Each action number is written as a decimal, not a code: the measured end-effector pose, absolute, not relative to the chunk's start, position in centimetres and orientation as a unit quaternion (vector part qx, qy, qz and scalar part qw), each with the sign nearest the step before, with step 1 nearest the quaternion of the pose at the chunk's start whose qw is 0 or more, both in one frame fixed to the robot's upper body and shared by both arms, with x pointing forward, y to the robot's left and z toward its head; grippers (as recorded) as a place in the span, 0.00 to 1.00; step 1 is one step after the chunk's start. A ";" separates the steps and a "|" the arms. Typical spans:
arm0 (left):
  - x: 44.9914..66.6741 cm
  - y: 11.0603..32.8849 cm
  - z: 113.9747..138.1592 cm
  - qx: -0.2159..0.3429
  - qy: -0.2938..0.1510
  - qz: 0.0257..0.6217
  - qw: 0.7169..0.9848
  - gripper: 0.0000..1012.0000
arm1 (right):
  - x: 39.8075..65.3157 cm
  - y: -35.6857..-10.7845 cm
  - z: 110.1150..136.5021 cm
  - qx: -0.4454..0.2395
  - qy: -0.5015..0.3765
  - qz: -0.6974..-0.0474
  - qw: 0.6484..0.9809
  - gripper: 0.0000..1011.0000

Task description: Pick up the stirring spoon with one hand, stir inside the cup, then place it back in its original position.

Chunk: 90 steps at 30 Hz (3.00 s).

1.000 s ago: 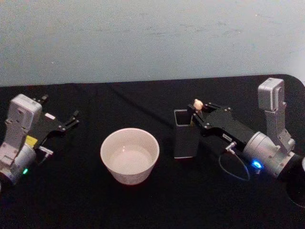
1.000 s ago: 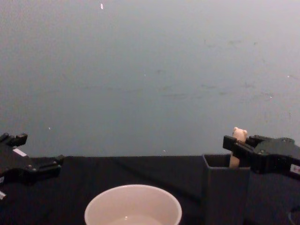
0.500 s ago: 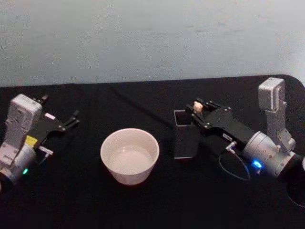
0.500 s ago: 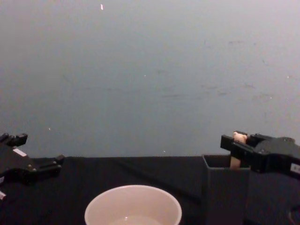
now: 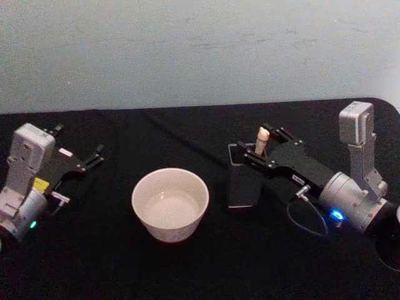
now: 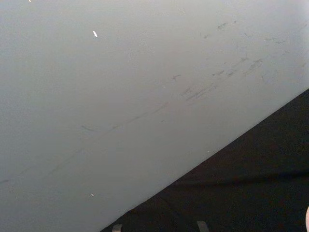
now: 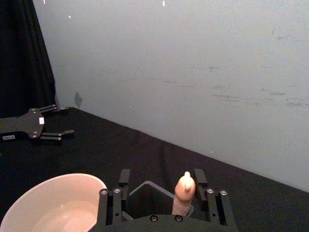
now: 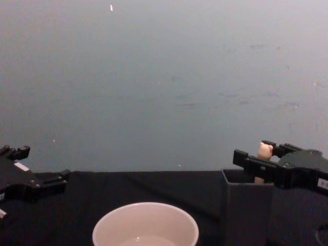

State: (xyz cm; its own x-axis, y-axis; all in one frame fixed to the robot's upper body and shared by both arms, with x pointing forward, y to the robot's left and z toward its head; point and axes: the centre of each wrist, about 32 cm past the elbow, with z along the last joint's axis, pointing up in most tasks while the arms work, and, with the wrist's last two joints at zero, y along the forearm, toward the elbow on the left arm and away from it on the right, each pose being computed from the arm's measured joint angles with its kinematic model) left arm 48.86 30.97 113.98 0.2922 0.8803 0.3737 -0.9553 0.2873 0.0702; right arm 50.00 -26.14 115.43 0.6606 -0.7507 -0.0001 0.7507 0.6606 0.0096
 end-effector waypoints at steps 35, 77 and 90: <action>48.9 31.0 114.0 0.141 -0.132 0.580 0.791 0.99 | 51.4 -26.6 113.7 -0.027 -0.043 -0.591 0.805 0.99; 48.9 31.0 114.0 0.141 -0.132 0.580 0.791 0.99 | 50.8 -26.5 112.2 -0.068 -0.025 -0.577 0.813 0.99; 48.9 31.0 114.0 0.141 -0.132 0.580 0.791 0.99 | 50.8 -26.5 112.2 -0.067 -0.024 -0.577 0.813 0.99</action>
